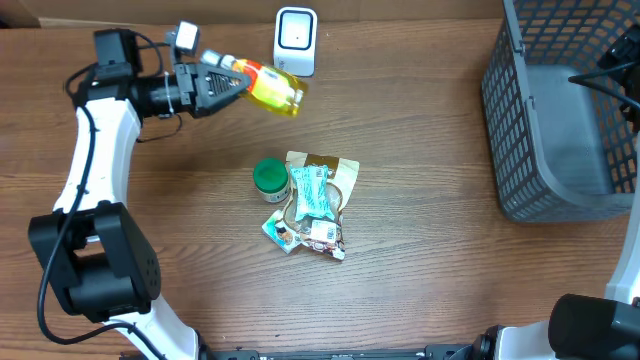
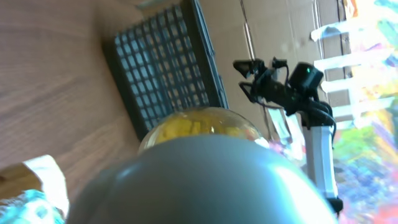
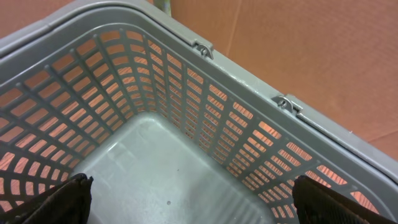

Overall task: Scan the item barcode
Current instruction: 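Move the held bottle down toward the items at the table center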

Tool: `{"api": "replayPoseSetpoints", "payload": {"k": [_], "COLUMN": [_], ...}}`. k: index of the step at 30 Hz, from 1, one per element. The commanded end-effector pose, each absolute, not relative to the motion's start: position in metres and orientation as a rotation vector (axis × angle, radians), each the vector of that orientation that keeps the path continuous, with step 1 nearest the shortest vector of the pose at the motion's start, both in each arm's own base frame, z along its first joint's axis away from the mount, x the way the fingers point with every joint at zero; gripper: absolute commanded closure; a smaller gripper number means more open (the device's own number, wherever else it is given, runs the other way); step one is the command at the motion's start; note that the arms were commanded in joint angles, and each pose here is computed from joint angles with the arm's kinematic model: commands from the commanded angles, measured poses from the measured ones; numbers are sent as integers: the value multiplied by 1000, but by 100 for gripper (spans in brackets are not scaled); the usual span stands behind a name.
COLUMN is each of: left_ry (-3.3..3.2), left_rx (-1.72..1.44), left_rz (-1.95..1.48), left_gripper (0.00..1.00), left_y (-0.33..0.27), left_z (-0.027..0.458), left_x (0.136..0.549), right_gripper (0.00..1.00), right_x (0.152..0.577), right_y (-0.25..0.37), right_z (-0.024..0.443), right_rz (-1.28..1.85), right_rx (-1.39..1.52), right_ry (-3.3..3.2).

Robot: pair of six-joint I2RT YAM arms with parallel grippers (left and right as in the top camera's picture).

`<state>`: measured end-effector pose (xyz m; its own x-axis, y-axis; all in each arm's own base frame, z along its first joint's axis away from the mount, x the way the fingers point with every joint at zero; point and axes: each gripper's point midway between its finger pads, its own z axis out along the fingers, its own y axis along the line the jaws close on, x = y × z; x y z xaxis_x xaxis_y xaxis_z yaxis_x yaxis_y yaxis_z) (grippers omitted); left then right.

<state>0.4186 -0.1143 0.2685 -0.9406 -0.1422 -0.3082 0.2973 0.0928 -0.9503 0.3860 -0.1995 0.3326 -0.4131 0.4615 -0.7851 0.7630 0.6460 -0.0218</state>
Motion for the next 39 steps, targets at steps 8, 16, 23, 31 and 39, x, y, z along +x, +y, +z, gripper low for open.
{"api": "replayPoseSetpoints", "payload": {"k": [8, 16, 23, 31, 39], "left_ry": [1997, 2045, 2377, 2331, 2382], "left_rx": [280, 311, 469, 658, 726], "left_rz": [-1992, -1941, -1780, -1750, -1772], "left_gripper": [95, 94, 96, 96, 96], "left_y": [-141, -145, -151, -177, -197], "left_z": [292, 281, 245, 270, 285], "left_x": [384, 345, 299, 268, 226], "right_gripper": [0, 0, 0, 0, 0], "right_x": [385, 385, 385, 385, 385], "right_y": [-201, -201, -201, -201, -201], "right_z": [336, 336, 336, 336, 336], "right_rz": [-505, -505, -504, -505, -504], "right_rx": [950, 950, 951, 950, 951], "right_ry": [2067, 2067, 2067, 2067, 2067]}}
